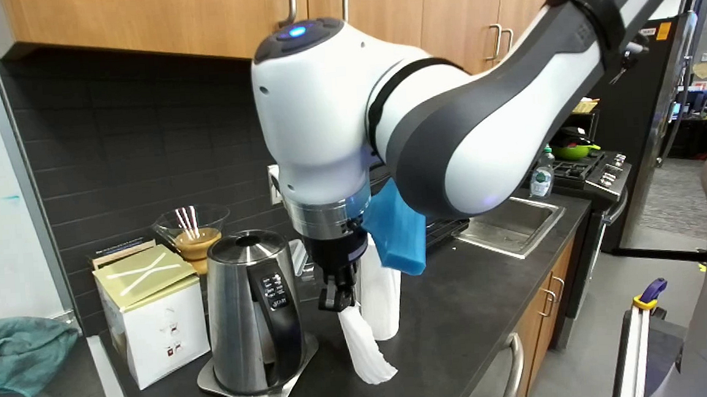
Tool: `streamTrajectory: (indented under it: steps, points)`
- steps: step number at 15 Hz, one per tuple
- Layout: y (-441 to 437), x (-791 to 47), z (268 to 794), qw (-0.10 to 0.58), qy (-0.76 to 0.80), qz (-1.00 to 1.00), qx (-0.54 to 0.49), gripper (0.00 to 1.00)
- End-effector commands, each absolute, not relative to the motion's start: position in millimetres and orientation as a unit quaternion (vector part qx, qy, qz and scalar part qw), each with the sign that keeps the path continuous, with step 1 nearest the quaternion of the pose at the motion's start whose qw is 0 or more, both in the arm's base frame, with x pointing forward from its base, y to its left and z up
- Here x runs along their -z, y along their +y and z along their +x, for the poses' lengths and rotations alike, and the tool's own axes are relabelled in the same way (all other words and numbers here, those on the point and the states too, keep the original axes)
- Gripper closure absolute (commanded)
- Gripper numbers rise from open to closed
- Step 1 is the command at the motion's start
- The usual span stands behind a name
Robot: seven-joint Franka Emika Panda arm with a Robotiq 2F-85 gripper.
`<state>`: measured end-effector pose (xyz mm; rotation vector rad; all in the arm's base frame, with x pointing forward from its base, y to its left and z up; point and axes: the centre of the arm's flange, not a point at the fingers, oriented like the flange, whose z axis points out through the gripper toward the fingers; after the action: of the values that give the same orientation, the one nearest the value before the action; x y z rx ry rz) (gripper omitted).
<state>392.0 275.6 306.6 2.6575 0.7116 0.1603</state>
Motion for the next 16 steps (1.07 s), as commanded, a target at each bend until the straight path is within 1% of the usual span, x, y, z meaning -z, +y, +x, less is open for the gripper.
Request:
streamTrajectory:
  steps: [1,13,16]
  points:
    - [288.7,-308.5,384.3,0.202,0.275,0.938,-0.059,1.0]
    - [302.7,-307.1,374.0,0.206,0.293,0.932,-0.056,1.0]
    - [299.0,-305.6,372.2,0.198,0.285,0.936,-0.058,0.99]
